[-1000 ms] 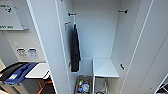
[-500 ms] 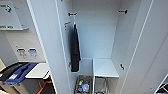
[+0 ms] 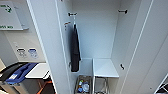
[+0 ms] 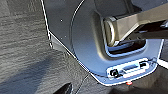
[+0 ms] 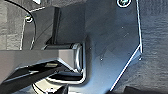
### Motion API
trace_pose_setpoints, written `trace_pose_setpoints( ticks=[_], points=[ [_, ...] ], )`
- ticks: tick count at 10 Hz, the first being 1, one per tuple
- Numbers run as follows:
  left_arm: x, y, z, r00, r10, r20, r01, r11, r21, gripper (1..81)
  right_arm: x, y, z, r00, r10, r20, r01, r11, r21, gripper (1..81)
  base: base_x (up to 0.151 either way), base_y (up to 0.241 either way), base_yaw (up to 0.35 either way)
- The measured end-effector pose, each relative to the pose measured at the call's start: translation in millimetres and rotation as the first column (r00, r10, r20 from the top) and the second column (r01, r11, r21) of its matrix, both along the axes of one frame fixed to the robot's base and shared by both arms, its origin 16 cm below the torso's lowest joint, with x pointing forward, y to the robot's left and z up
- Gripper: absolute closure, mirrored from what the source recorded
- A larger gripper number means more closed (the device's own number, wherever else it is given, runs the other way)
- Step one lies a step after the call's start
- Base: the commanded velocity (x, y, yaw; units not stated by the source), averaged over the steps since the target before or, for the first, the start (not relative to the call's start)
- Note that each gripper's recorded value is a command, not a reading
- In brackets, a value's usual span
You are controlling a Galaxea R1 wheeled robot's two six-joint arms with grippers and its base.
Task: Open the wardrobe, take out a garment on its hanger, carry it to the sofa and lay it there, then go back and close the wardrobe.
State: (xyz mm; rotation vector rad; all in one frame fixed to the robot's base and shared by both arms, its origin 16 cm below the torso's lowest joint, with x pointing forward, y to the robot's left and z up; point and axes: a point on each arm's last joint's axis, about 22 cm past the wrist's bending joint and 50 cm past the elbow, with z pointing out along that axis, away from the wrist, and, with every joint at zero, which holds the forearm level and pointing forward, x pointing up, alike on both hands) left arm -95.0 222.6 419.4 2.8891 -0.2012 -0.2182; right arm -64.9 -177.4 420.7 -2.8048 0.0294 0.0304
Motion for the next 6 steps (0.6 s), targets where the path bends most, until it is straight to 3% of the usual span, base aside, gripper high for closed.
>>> trace_pose_setpoints(
  ticks=[2,4,6],
  points=[
    [17.3,0.6,2.8,0.998,0.059,0.034,-0.057,0.997,-0.047,1.0,1.9,0.5,4.3,1.0,-0.003,-0.001,0.003,0.9995,0.031,1.0,0.0,0.0,0.0],
    [46.1,13.9,5.1,0.992,0.096,0.086,-0.091,0.994,-0.064,1.0,15.4,-2.5,11.3,1.0,-0.008,0.009,0.008,0.9973,0.072,1.0,0.0,0.0,0.0],
    [68.3,23.7,13.5,0.987,0.101,0.124,-0.089,0.991,-0.099,1.0,36.9,-12.7,23.5,0.999,-0.014,0.03,0.01,0.993,0.117,1.0,0.0,0.0,0.0]
  ],
)
